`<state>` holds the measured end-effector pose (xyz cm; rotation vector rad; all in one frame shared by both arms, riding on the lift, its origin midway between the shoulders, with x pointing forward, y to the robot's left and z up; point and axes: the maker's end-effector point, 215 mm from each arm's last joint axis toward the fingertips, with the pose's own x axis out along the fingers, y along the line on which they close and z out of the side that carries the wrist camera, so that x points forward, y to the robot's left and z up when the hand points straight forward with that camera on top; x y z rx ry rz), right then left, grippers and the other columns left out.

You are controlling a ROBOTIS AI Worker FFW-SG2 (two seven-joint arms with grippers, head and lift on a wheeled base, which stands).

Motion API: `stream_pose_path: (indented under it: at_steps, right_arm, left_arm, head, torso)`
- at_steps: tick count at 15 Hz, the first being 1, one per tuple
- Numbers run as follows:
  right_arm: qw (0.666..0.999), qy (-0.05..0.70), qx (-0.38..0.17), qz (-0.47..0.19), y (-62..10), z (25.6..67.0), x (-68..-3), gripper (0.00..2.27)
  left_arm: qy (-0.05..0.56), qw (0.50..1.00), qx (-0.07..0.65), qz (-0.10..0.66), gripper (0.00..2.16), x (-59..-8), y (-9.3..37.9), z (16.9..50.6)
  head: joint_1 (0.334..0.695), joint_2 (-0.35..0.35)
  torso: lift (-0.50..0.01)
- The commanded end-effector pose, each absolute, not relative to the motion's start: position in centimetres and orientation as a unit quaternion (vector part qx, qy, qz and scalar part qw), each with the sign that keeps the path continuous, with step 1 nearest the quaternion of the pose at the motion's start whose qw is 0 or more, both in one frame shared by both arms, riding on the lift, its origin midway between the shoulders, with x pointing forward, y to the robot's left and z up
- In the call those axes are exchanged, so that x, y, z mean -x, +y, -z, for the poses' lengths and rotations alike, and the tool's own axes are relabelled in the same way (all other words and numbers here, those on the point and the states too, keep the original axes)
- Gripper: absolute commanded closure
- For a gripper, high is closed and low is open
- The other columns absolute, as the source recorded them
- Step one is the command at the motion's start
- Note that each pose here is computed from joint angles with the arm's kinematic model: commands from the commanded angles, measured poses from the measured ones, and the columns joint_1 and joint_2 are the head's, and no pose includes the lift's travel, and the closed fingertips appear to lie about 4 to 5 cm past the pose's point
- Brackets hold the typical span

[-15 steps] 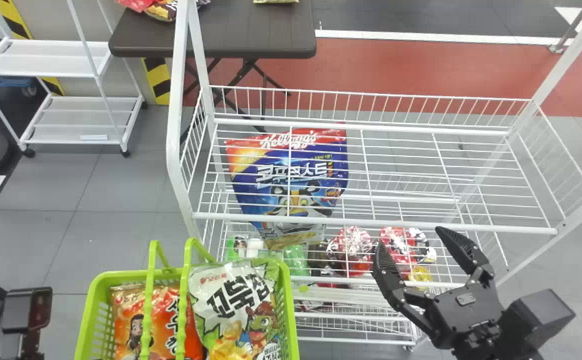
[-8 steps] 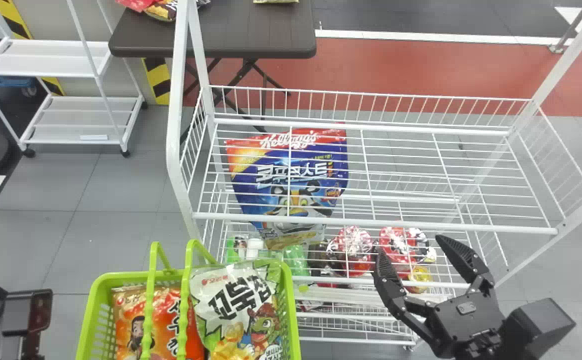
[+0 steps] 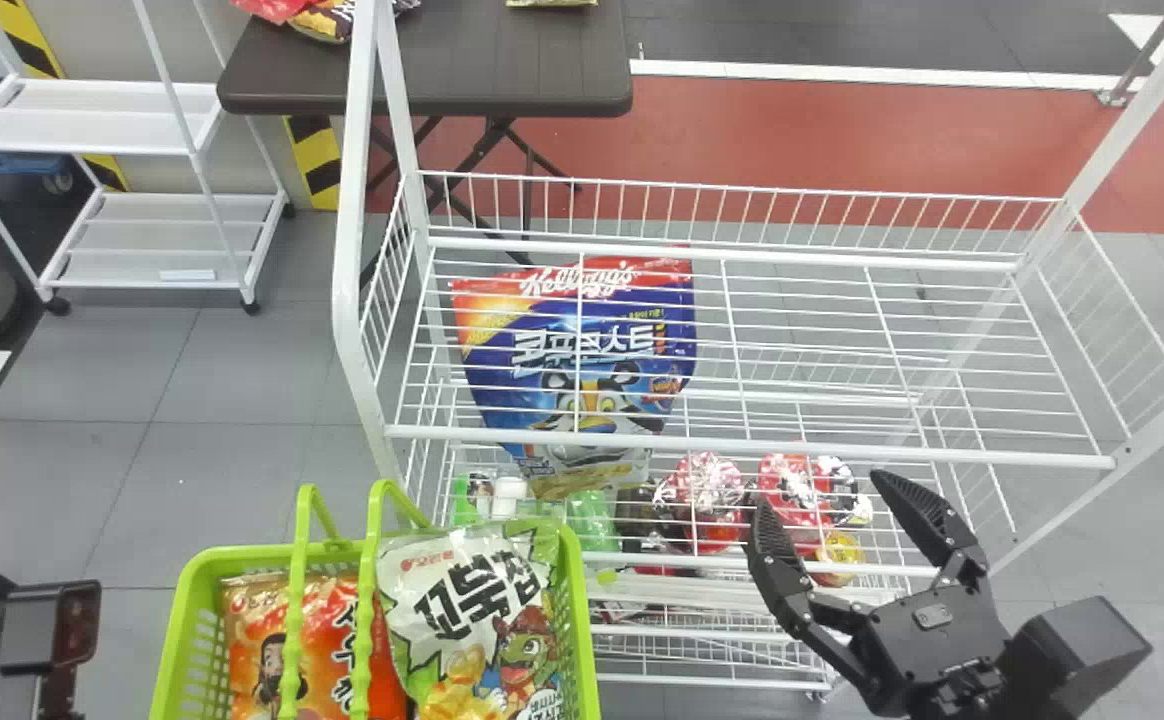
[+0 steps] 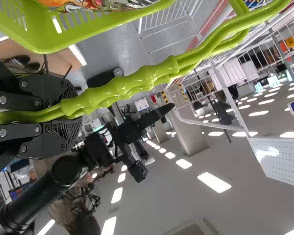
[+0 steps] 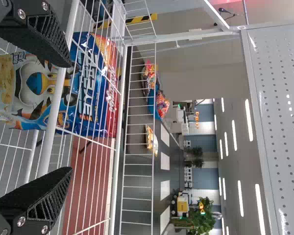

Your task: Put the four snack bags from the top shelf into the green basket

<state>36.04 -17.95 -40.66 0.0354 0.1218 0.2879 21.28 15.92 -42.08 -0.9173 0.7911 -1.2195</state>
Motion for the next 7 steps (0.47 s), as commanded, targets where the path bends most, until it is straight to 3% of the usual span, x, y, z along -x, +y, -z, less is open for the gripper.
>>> stream_pose_path:
  at_steps: [1,7]
  right_arm:
    - [0.987,0.061,-0.020,-0.145,-17.69,40.70,-35.97,0.06]
    - [0.987,0.064,-0.021,-0.145,-17.59,41.08,-35.85,0.06]
  left_arm:
    - [0.345,0.650,0.408,0.540,2.15,-21.20,15.83,41.87]
    - [0.344,0.646,0.408,0.545,2.15,-21.22,15.08,41.77]
  head:
    - [0.695,-0.043]
    - [0.695,-0.042]
  torso:
    - [0.000]
    - [0.000]
